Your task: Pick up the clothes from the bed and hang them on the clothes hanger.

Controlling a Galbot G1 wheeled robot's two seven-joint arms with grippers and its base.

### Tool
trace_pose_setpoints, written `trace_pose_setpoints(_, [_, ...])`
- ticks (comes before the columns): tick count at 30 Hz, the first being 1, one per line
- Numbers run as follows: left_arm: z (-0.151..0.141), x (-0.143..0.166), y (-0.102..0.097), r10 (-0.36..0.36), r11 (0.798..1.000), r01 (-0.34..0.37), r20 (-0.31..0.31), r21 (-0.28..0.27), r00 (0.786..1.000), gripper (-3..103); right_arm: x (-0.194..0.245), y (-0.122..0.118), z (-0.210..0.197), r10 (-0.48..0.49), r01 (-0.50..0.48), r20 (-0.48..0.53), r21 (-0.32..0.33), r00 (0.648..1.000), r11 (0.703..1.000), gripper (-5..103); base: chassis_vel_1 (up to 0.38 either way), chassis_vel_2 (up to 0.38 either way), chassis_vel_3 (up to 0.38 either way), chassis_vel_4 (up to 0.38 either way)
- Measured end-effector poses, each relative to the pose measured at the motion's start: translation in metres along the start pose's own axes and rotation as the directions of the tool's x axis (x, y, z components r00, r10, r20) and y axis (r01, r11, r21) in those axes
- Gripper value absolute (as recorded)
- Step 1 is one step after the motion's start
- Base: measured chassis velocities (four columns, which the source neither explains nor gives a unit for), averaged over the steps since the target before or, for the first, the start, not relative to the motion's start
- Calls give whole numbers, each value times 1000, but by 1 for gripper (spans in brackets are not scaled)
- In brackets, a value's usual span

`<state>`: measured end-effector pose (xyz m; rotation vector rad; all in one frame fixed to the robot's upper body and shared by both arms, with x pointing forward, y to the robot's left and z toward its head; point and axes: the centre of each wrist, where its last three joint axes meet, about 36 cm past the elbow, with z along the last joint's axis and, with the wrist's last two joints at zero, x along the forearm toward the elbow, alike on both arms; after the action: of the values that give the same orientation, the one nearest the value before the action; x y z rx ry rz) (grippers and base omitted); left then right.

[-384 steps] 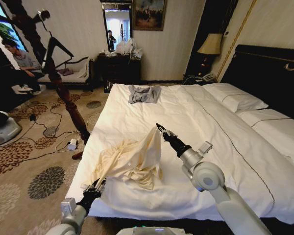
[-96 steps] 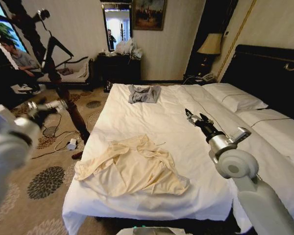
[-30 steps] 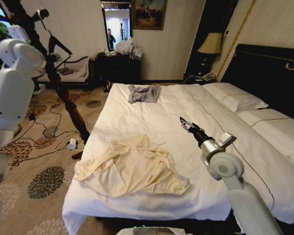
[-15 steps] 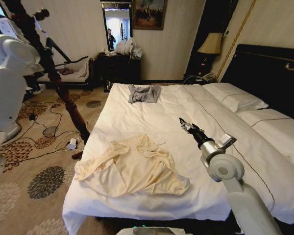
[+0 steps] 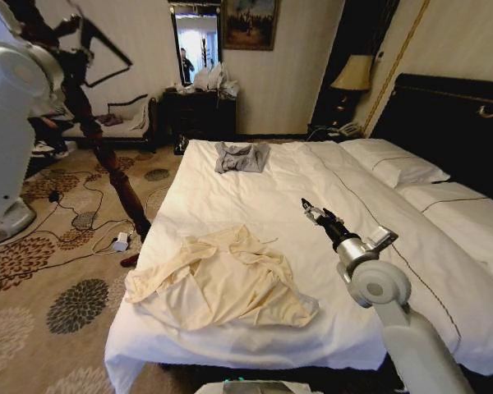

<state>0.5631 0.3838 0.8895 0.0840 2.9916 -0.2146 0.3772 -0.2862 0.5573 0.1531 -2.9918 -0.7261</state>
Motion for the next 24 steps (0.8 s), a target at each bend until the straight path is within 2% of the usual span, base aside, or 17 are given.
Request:
trace_pose_setpoints(4, [21,17,-9,64,998,-63,-24,19,998,18,-2,-4,3,14,-14,-2,-1,1000,1000,100,0,0,0,0])
trace_pose_setpoints(7, [56,54,-15,126,991,-124,-62,42,990,18,-7,-11,10,63,-62,-19,11,998,998,100,0,0,0,0])
trace_pose_setpoints(8, [73,71,-17,151,988,-148,-84,41,985,18,-9,-16,13,81,-80,-28,23,996,997,100,0,0,0,0])
trace_pose_setpoints(9, [73,71,-17,151,988,-148,-84,41,985,18,-9,-16,13,81,-80,-28,23,996,997,100,0,0,0,0])
trace_pose_setpoints(10, [89,85,-18,162,987,-160,-103,28,981,18,-9,-20,16,91,-90,-37,37,995,995,100,0,0,0,0])
trace_pose_setpoints(11, [115,101,-21,189,982,-190,-135,8,973,18,-6,-26,19,101,-98,-48,56,994,994,100,0,0,0,0])
trace_pose_setpoints(13, [160,115,-30,263,965,-263,-201,27,944,18,7,-37,22,136,-131,-65,77,989,988,100,0,0,0,0])
trace_pose_setpoints(14, [160,115,-30,263,965,-263,-201,27,944,18,7,-37,22,136,-131,-65,77,989,988,100,0,0,0,0])
trace_pose_setpoints(16, [188,137,-38,329,944,-323,-231,64,916,18,7,-42,27,150,-143,-99,74,984,987,100,-17,-22,-1,-32])
trace_pose_setpoints(19, [218,168,-49,382,924,-369,-237,99,893,18,-5,-44,36,132,-122,-179,68,975,990,100,-11,-6,-8,-21])
trace_pose_setpoints(20, [218,168,-49,382,924,-369,-237,99,893,18,-5,-44,36,132,-122,-179,68,975,990,100,0,0,0,0])
trace_pose_setpoints(24, [250,202,-60,418,907,-386,-263,167,869,18,-16,-45,55,89,-63,-309,94,947,994,100,0,0,0,0])
